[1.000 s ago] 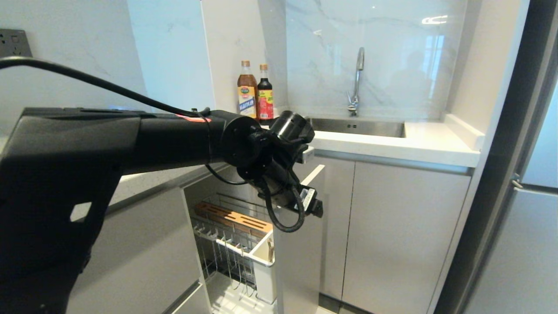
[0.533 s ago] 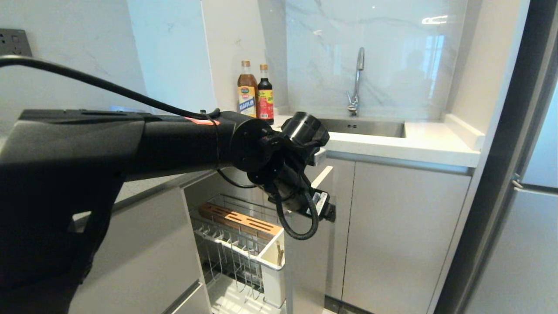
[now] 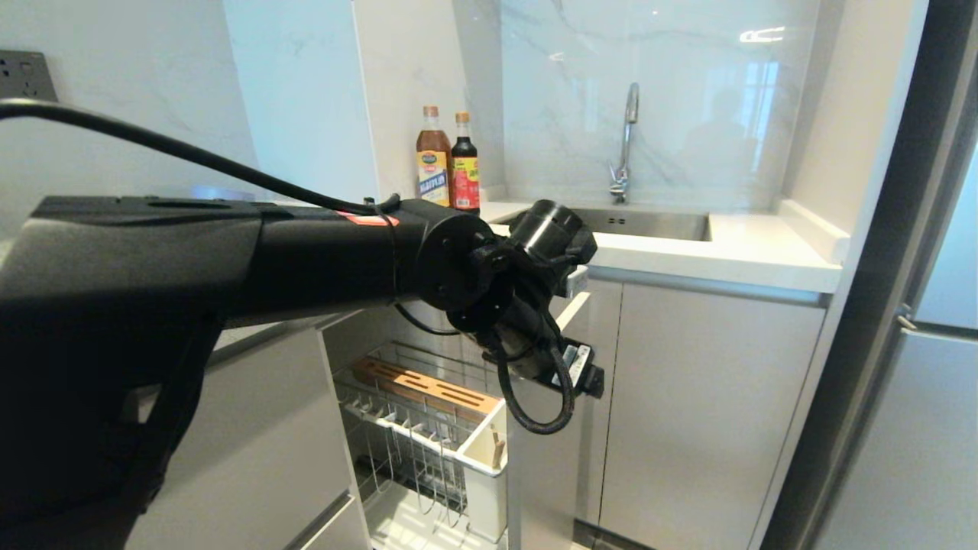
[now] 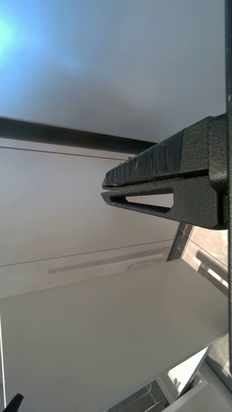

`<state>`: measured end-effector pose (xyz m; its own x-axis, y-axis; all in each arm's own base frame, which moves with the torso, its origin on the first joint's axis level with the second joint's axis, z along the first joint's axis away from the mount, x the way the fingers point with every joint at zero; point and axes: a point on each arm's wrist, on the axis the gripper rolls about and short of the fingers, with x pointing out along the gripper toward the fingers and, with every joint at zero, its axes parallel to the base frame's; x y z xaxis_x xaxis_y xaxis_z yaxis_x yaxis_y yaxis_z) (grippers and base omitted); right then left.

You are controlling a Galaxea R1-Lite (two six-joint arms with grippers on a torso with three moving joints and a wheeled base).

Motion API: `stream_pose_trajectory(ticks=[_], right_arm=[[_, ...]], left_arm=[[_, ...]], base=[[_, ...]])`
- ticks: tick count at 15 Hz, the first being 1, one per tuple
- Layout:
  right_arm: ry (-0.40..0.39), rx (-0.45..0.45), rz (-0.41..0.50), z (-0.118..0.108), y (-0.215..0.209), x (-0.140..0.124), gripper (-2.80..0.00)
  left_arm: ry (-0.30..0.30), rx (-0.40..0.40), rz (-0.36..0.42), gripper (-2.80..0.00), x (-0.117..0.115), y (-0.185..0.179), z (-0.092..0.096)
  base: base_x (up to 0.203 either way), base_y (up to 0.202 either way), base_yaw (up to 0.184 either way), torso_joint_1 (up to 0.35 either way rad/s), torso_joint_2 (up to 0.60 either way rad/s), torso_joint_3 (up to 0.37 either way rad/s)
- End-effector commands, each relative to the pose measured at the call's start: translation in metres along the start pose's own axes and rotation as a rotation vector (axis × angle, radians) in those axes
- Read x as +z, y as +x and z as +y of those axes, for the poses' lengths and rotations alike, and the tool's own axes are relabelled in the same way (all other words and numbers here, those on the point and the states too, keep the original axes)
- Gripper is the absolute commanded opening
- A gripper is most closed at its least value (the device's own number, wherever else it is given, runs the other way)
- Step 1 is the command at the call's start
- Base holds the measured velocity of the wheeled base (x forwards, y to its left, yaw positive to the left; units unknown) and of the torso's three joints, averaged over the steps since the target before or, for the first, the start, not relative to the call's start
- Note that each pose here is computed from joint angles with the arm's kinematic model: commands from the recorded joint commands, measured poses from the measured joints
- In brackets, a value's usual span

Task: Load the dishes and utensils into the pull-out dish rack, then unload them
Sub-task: Open the cupboard

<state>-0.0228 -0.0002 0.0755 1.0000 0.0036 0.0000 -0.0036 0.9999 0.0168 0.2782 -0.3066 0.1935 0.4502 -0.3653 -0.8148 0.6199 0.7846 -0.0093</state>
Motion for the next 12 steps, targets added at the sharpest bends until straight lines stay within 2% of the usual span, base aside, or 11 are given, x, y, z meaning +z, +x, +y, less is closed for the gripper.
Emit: stream_pose_trajectory(ticks=[1, 5, 12], right_arm=[[0.0, 0.001, 0.002, 0.0, 0.0001, -0.0004, -2.8], [0.0, 0.001, 0.002, 0.0, 0.0001, -0.0004, -2.8], [0.0, 0.0, 0.002, 0.0, 0.0001, -0.0004, -2.8]], left_arm=[[0.007, -0.005, 0.005, 0.0, -0.0005, 0.0015, -0.0039], [0.023, -0.016, 0.001, 0.0, 0.0, 0.0031, -0.0121], [0.018, -0.015, -0.003, 0.0, 0.0005, 0.0006, -0.0104]], base=[[0.0, 0.0, 0.0, 0.0, 0.0, 0.0], [0.0, 0.0, 0.0, 0.0, 0.0, 0.0], [0.0, 0.0, 0.0, 0.0, 0.0, 0.0]])
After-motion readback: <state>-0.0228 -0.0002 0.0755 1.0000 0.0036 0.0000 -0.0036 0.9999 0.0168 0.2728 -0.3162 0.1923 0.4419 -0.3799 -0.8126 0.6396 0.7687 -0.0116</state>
